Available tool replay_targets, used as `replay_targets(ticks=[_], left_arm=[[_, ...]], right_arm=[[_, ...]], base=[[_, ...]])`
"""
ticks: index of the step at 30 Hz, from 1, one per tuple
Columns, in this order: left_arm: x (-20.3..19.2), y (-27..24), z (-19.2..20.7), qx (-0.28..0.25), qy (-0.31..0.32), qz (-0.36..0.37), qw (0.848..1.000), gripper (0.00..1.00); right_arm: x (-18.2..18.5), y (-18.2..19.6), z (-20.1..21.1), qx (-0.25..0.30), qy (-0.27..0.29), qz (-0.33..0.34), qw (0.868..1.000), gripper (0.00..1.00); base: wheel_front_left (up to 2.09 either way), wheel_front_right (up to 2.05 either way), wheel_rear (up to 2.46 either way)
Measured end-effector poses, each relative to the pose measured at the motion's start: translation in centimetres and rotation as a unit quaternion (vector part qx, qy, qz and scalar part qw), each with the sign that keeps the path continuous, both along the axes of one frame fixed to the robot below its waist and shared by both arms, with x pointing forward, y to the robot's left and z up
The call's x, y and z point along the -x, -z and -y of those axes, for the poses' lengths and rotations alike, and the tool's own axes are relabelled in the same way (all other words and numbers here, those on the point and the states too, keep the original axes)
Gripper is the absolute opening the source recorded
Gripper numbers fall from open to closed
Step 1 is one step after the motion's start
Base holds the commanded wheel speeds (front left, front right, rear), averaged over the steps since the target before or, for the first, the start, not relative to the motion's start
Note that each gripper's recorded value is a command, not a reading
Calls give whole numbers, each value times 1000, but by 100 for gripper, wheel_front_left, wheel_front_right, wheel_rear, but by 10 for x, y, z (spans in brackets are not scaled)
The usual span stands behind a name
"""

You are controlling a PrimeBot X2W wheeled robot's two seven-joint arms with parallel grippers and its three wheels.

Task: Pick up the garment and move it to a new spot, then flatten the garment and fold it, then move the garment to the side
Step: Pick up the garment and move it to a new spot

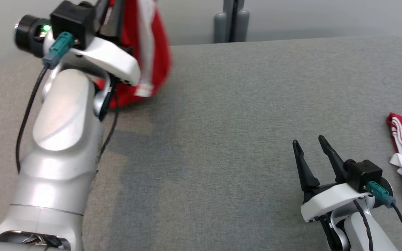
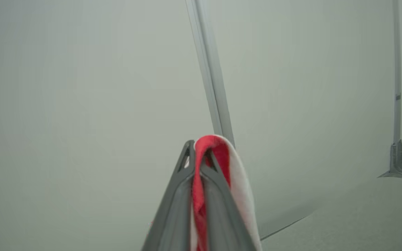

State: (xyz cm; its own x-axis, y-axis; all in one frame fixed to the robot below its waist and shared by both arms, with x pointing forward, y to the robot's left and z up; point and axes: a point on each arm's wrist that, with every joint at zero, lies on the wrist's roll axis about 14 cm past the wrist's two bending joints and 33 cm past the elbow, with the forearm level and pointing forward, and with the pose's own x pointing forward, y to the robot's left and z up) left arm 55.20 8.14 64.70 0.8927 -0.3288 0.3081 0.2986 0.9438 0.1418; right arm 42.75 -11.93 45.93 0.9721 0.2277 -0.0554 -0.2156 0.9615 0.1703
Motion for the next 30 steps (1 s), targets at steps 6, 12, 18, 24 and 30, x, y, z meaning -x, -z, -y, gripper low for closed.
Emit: replay_targets(ticks=[6, 12, 18, 24, 30], left_arm=[[32, -45, 65, 85, 105, 38, 990, 0], [36, -3, 81, 90, 88, -20, 992, 0], [50, 128, 30, 61, 3, -174, 983, 0], [105, 229, -24, 32, -71, -297, 952, 60], [139, 240, -65, 39, -137, -301, 943, 100]], right_arm=[[14, -4, 12, -3, 17, 0, 1000, 100], [18, -5, 21, -6, 31, 0, 1000, 100], [18, 1, 27, -5, 39, -9, 999, 100], [20, 5, 27, -2, 40, -15, 999, 100], [26, 0, 23, -2, 34, -9, 999, 100]], base=[[0, 0, 0], [0, 0, 0], [0, 0, 0], [0, 0, 0], [0, 0, 0]])
